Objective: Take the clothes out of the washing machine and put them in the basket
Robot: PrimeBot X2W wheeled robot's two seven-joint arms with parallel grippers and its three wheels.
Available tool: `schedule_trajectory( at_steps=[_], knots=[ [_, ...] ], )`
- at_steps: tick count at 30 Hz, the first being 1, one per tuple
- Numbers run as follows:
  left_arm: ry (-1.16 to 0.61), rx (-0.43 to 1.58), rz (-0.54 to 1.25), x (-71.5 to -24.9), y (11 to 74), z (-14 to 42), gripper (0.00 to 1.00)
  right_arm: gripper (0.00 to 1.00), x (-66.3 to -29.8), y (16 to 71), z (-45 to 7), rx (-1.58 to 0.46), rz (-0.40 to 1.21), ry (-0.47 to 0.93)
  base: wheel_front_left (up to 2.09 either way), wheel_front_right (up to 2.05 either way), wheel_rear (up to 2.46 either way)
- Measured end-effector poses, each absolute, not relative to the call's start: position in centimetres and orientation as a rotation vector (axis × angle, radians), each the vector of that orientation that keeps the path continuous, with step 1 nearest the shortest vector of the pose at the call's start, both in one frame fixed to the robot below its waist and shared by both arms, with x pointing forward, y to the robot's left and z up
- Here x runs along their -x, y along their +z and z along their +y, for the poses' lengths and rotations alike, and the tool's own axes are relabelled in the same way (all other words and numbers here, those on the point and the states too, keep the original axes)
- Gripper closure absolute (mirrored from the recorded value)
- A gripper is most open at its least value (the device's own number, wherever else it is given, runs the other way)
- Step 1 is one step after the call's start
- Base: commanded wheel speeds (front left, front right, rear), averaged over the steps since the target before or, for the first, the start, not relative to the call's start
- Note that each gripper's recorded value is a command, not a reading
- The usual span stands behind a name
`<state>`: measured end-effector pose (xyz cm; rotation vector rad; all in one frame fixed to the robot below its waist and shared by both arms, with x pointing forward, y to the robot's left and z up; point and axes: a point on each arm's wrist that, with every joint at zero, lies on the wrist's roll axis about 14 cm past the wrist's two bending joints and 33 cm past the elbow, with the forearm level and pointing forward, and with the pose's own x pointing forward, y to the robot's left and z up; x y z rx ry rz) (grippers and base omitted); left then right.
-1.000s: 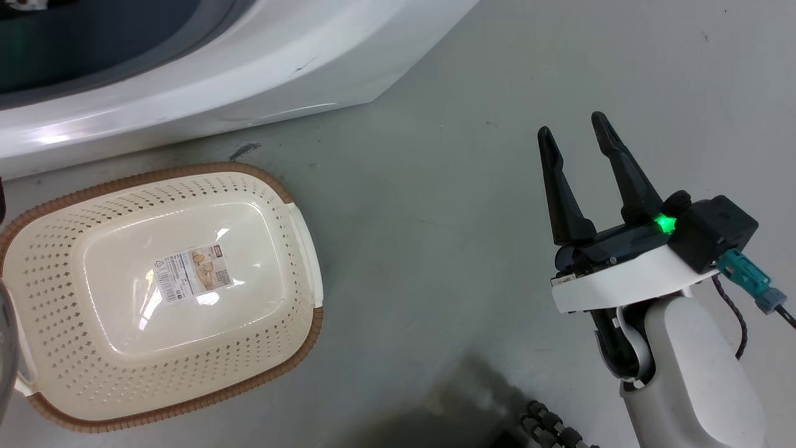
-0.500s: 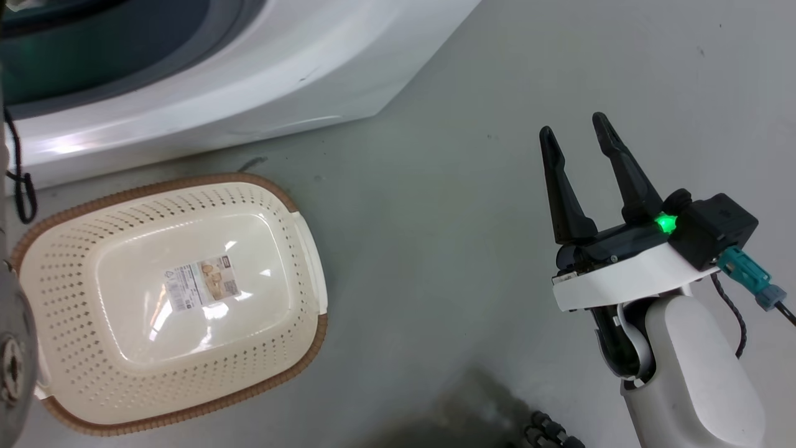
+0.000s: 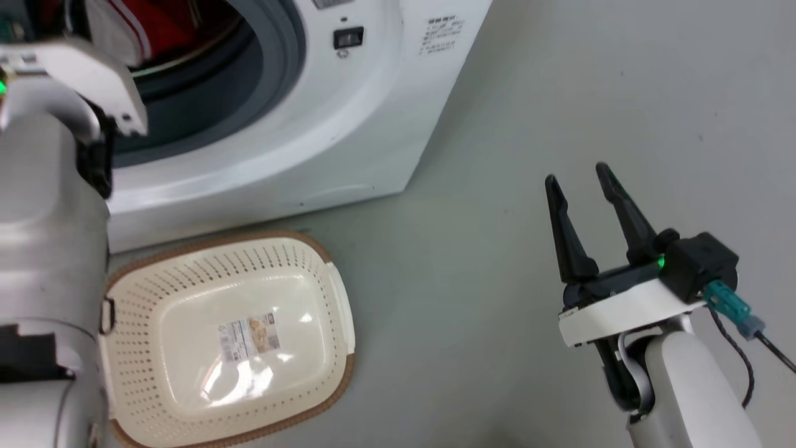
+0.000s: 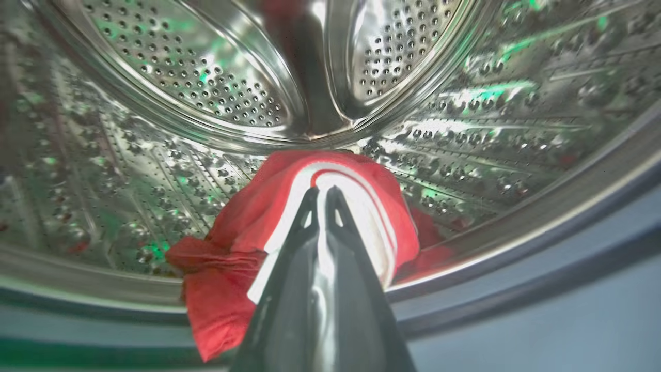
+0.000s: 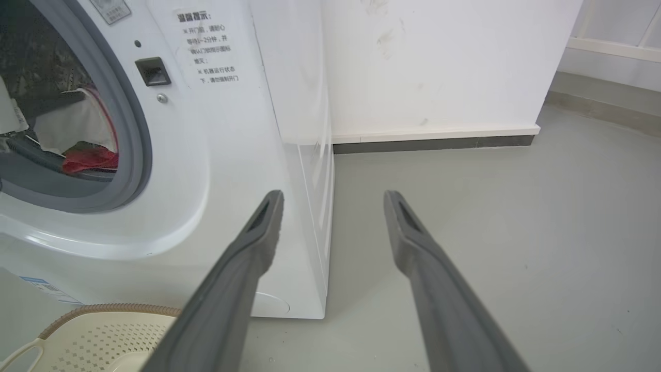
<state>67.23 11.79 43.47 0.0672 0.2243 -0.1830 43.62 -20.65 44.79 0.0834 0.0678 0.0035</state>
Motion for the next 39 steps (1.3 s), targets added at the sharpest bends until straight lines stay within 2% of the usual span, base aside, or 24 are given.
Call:
schedule_trajectory(
  at_steps=[10,18,39],
  knots=[
    [-0.155,0.038,0.13,-61.0,47.5,12.9,1.0,0.0,-40.3,47.4,-19.9,-0.084,0.018,0.012,0.0,0.0,0.0],
    [-0.16,0.071,-0.024,-56.6,52.3,13.4,1.0,0.0,-38.7,49.0,-18.9,-0.093,-0.025,0.038,0.0,0.0,0.0],
    [-0.21,0.116,-0.514,-44.4,66.4,12.5,1.0,0.0,-37.2,50.0,-16.3,-0.104,-0.055,0.11,0.0,0.0,0.0]
  ],
)
